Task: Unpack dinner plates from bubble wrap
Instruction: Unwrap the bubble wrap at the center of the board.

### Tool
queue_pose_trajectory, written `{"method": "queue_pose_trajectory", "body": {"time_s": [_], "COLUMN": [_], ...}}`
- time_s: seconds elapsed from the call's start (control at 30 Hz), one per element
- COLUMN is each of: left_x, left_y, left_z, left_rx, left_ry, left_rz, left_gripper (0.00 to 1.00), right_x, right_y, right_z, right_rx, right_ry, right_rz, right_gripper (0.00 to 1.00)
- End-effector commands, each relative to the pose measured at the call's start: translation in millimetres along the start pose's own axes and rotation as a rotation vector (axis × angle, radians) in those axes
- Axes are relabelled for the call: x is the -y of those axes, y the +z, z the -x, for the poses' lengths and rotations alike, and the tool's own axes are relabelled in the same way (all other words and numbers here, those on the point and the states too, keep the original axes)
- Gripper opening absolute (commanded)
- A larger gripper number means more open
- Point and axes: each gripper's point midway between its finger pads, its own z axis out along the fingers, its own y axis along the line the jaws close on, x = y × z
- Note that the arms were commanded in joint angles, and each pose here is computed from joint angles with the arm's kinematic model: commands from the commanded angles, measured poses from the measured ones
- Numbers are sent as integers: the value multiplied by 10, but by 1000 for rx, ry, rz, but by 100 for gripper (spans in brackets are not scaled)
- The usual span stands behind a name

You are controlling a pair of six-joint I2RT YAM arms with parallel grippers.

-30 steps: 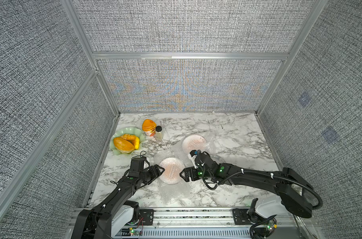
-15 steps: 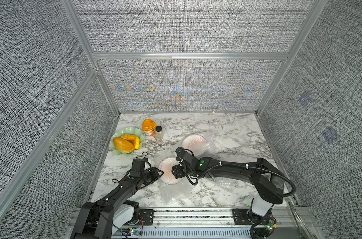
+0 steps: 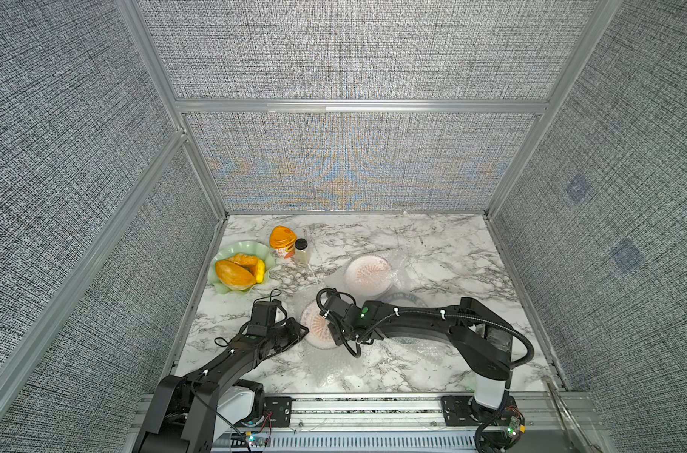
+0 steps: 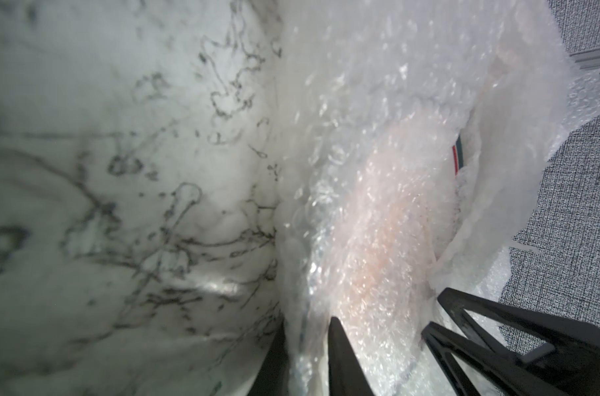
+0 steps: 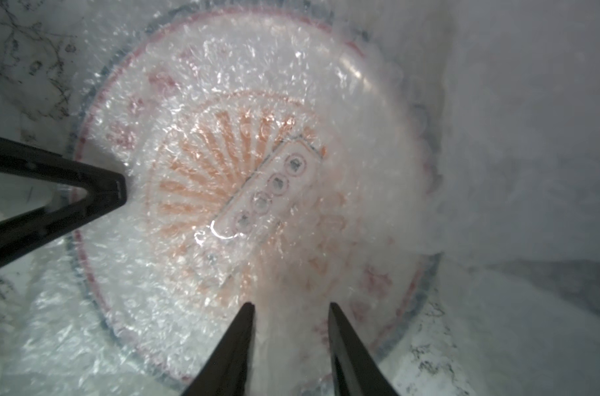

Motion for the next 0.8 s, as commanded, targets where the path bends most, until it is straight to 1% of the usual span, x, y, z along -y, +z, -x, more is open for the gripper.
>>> {"method": "queue_pose_trajectory", "body": {"time_s": [0.0,0.2,0.3,0.4,0.43,0.47,0.5,0.57,0.63,0.7,0.77], "left_x": [32,-33,-130,-167,-166,-157,-117,8,117,164,193], "left_y": [7,21,18,8,4,-1,-13,-69,-174,-319,-473], "left_z": [9,5,4,17,18,20,31,82,188,303,398], "left_rx": [4,9,8,10,8,6,4,10,43,95,153], "left_ry": [8,-4,-19,-17,-16,-12,-6,12,21,9,-7], "left_rz": [-20,5,60,90,94,95,83,58,68,115,158], "left_gripper": [19,19,19,23,28,38,43,49,51,51,50], "right_x": [64,97,100,67,56,41,26,-3,-18,-27,-35], "right_y": [22,34,30,48,52,57,62,63,68,69,63], "right_z": [-37,-38,-33,-44,-42,-39,-36,-24,-25,-24,-19], "right_rx": [-13,-7,-4,-7,-7,-5,-4,-5,-5,-8,-6], "right_ry": [-12,-17,-16,-13,-10,-9,-7,-5,-2,1,8], "right_rz": [-37,-54,-51,-25,-14,-3,7,20,28,38,49], "right_gripper": [29,7,0,0,0,0,0,0,0,0,0]}}
